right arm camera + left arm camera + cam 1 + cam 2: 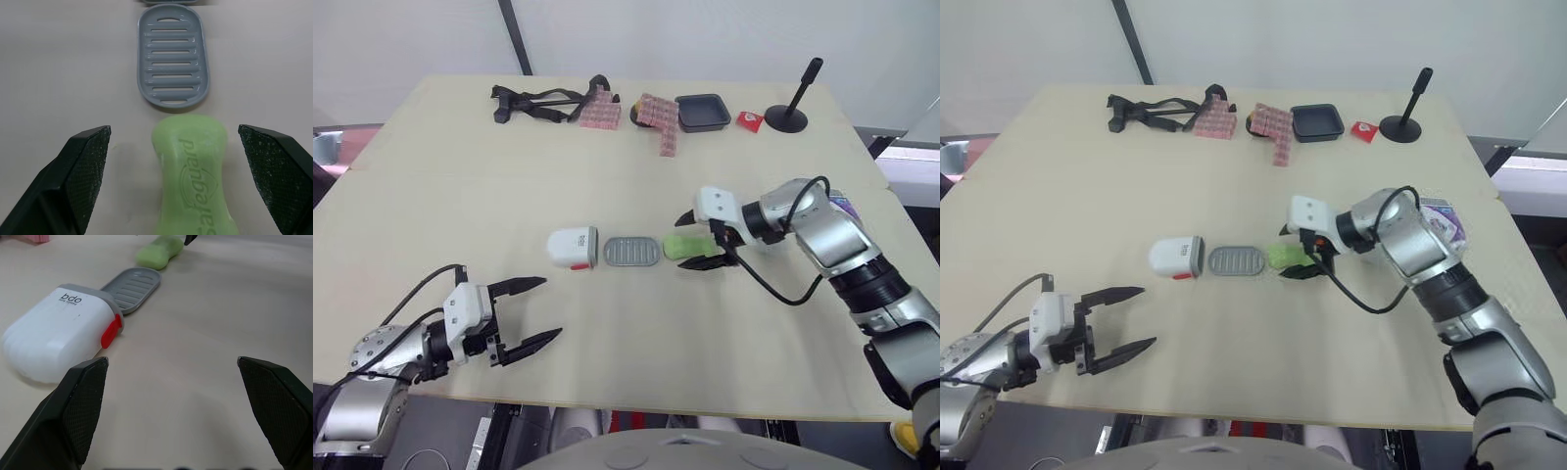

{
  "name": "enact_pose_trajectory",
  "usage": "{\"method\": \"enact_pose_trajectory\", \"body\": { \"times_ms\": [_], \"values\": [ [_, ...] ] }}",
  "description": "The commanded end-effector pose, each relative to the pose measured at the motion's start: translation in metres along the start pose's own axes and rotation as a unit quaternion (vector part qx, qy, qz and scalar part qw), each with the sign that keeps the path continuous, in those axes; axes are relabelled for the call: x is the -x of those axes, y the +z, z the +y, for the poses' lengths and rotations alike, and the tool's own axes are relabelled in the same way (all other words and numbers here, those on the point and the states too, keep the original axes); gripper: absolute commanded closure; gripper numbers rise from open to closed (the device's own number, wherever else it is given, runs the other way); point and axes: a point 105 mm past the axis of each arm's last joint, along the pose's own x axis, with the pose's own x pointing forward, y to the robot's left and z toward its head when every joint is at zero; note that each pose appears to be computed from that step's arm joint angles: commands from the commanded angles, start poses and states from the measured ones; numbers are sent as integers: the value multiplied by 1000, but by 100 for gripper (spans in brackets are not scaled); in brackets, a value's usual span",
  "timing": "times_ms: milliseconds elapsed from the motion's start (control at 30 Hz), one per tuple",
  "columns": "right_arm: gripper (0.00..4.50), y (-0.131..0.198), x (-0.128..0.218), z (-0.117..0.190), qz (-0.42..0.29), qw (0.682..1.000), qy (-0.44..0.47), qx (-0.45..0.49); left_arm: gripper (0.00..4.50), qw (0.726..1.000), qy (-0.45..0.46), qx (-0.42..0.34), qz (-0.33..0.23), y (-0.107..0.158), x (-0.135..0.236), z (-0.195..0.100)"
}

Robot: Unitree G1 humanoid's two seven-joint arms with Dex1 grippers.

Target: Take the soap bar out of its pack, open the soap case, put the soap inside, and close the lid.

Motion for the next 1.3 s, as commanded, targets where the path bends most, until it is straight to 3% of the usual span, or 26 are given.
{"method": "enact_pose_trajectory", "body": {
  "times_ms": [33,767,800,1033,1300],
  "values": [
    [0,1,2,-7,13,1000,-9,8,0,1000,-5,-9,-14,8,-5,-2],
    [0,-12,-4,-16,36,999,-33,-22,0,1000,-3,-13,-20,11,-16,-6],
    [57,-12,-4,-15,36,999,-31,-24,0,1000,-3,-12,-20,12,-16,-6],
    [271,-21,-6,-7,50,998,-24,-19,0,1000,-1,-11,-18,12,-17,-6],
    [272,-13,1,-10,42,999,-30,-3,0,1000,-2,-9,-14,11,-17,-6]
  ]
}}
